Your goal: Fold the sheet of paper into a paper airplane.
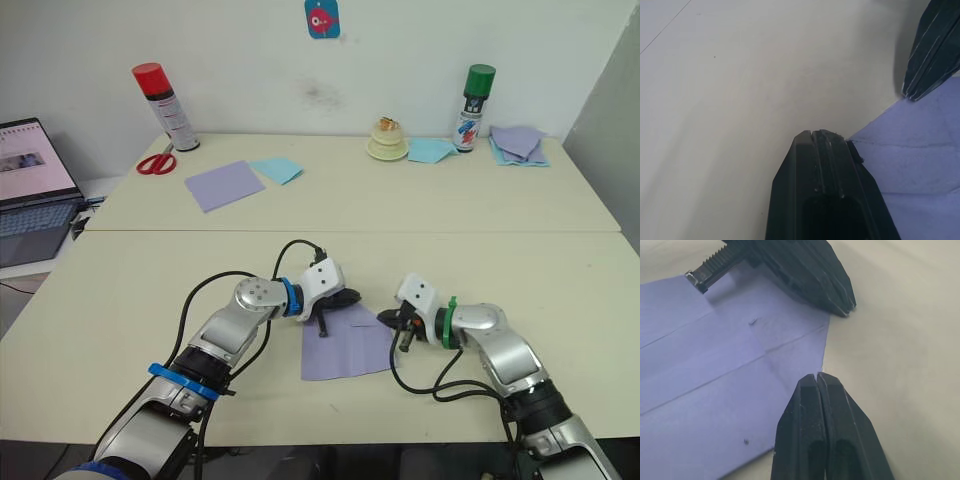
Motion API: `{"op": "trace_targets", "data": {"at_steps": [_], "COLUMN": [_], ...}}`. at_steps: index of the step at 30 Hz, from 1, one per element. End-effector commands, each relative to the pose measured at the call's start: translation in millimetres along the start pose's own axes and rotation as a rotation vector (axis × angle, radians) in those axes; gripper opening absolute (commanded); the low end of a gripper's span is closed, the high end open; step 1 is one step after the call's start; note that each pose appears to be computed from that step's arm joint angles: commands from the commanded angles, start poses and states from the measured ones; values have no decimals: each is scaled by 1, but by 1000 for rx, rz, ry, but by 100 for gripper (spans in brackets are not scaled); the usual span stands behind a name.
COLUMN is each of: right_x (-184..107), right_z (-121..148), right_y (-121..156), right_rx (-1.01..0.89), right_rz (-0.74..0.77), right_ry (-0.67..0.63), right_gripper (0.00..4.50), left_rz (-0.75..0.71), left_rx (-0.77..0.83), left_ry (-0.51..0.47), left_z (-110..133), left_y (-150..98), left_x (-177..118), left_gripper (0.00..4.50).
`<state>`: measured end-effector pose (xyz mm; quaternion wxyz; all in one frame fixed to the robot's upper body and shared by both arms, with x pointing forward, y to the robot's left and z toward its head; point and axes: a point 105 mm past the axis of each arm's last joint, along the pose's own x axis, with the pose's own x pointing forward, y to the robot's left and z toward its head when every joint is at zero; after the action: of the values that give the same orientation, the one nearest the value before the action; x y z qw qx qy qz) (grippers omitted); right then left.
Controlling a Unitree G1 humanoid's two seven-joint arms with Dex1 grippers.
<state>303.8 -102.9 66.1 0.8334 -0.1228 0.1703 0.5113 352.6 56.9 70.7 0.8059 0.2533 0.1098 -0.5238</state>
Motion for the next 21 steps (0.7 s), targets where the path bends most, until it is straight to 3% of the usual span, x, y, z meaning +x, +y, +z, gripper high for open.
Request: {"op": "trace_targets", "data": {"at_steps": [1, 6, 15, 21], "right_x": [-7, 2, 34, 35], "right_z": [16, 34, 22, 8], "right_y": [4, 6, 9, 14], "right_rx": [24, -11, -77, -119], "right_rz": [27, 34, 27, 54], "right_ry": [-98, -190, -75, -2], "right_gripper": [2, 2, 2, 2], "left_rz": [-7, -8, 8, 23], "left_rx": [-18, -15, 4, -3], "left_ry": [84, 83, 51, -106], "left_z": [-21, -22, -13, 25], "left_y": [-5, -5, -4, -6], "left_x": [1, -1, -4, -6], "left_gripper": [0, 0, 0, 0]}}
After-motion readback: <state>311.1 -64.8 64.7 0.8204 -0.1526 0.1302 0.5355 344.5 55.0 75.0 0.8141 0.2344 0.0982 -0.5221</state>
